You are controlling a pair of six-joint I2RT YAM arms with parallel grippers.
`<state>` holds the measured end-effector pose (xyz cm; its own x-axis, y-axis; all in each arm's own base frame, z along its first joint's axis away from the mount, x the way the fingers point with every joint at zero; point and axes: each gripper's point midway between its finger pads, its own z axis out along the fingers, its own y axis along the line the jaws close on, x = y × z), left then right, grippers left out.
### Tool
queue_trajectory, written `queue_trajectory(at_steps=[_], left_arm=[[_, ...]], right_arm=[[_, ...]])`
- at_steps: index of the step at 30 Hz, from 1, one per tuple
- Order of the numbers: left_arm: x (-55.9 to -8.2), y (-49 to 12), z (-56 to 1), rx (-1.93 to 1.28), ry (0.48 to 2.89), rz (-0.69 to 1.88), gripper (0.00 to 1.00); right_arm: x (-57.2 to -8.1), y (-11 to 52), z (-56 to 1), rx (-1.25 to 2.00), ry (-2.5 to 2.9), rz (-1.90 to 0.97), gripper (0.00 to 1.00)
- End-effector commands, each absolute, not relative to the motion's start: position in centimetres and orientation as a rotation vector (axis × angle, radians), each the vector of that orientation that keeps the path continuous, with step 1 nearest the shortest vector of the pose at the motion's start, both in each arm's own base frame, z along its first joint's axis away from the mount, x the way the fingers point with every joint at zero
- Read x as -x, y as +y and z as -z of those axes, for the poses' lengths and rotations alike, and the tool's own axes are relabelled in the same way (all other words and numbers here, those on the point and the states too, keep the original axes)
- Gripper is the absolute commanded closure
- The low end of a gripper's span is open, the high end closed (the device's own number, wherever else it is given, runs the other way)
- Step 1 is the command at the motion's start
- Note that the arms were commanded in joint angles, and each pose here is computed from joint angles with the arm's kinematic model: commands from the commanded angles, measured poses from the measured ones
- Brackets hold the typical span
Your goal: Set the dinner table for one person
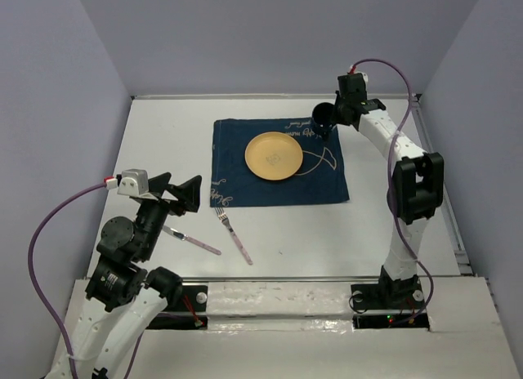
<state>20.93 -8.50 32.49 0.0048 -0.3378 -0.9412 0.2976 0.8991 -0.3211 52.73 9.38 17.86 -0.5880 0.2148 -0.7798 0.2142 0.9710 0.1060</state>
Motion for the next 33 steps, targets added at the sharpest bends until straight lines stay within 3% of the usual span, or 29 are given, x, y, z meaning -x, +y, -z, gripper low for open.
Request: queue_trajectory(at_steps=[1, 27, 29, 30, 33], left_arm=[[-20.7, -8.4, -34.1, 0.038, 1.419, 0.518, 0.01], [-21.3, -8.7, -33.6, 0.035, 1.444, 0.508, 0.01], [-21.4, -8.7, -33.5, 0.034, 1.447, 0.507, 0.01], [-21.5, -8.7, -33.5, 0.035, 1.447, 0.506, 0.01], [-21.6, -8.7, -33.4, 0.038, 1.453, 0.503, 0.01]], right_arm=[[-56.5, 9.0, -22.2, -0.305, 2.096, -0.069, 1.00], [-60.3, 9.0, -14.5, -0.269, 2.230, -0.092, 1.00], [-60.3, 9.1, -14.4, -0.267, 2.232, -0.096, 0.93], [-60.2, 9.2, -14.4, -0.265, 2.233, -0.101, 0.79], [-60.1, 9.6, -15.5, -0.258, 2.220, -0.133, 0.62]])
